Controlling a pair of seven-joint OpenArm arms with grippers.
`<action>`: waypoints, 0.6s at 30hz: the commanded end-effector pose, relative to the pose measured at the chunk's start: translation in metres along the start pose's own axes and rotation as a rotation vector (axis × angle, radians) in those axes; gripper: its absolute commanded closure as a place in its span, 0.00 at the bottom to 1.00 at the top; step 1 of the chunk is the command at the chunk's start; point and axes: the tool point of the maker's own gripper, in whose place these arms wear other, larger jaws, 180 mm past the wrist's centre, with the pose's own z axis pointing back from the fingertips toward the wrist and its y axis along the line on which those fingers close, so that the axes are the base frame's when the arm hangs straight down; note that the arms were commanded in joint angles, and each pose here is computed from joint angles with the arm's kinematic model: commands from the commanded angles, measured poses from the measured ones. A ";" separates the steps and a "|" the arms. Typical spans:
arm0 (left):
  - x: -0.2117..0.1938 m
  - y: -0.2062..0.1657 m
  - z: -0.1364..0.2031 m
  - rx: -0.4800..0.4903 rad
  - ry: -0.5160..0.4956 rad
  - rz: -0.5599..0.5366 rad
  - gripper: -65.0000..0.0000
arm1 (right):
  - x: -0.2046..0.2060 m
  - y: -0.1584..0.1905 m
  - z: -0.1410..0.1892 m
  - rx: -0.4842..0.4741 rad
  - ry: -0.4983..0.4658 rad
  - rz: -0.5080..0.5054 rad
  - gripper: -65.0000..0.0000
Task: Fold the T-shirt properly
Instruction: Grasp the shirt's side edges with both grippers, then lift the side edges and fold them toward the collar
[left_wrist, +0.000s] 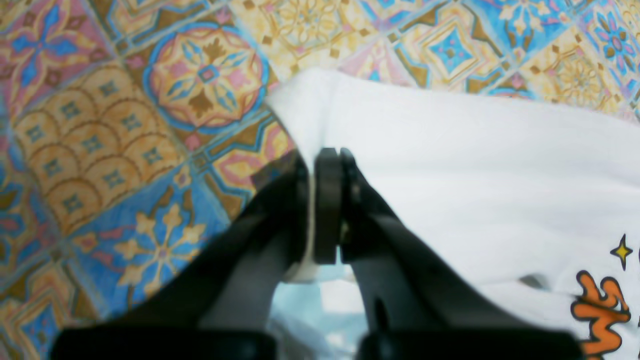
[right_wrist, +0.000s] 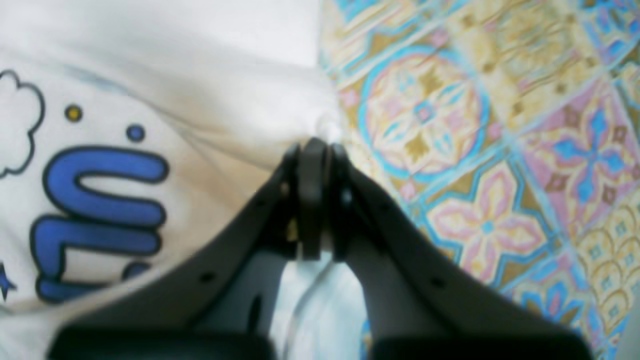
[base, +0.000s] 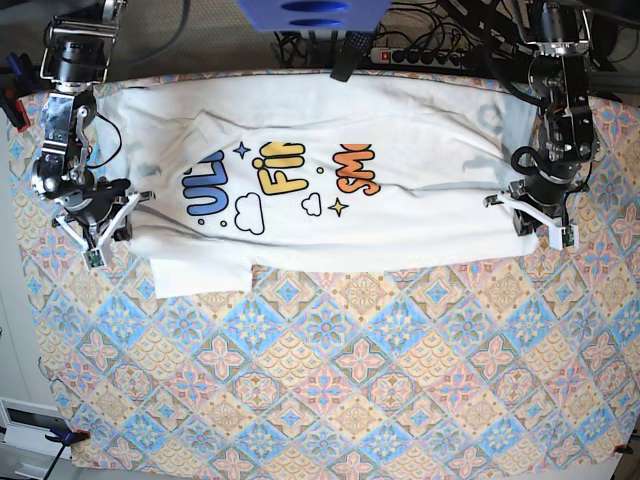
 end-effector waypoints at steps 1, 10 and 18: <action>0.016 0.002 0.007 0.000 -0.051 -0.020 1.00 | 0.017 -0.017 0.010 -0.038 -0.057 0.010 0.99; -0.012 0.005 0.030 0.008 -0.005 -0.057 1.00 | -0.012 -0.032 0.041 -0.100 -0.036 0.001 0.99; -0.036 0.010 0.037 0.017 0.055 -0.061 1.00 | -0.027 -0.038 0.053 -0.064 -0.018 0.030 0.99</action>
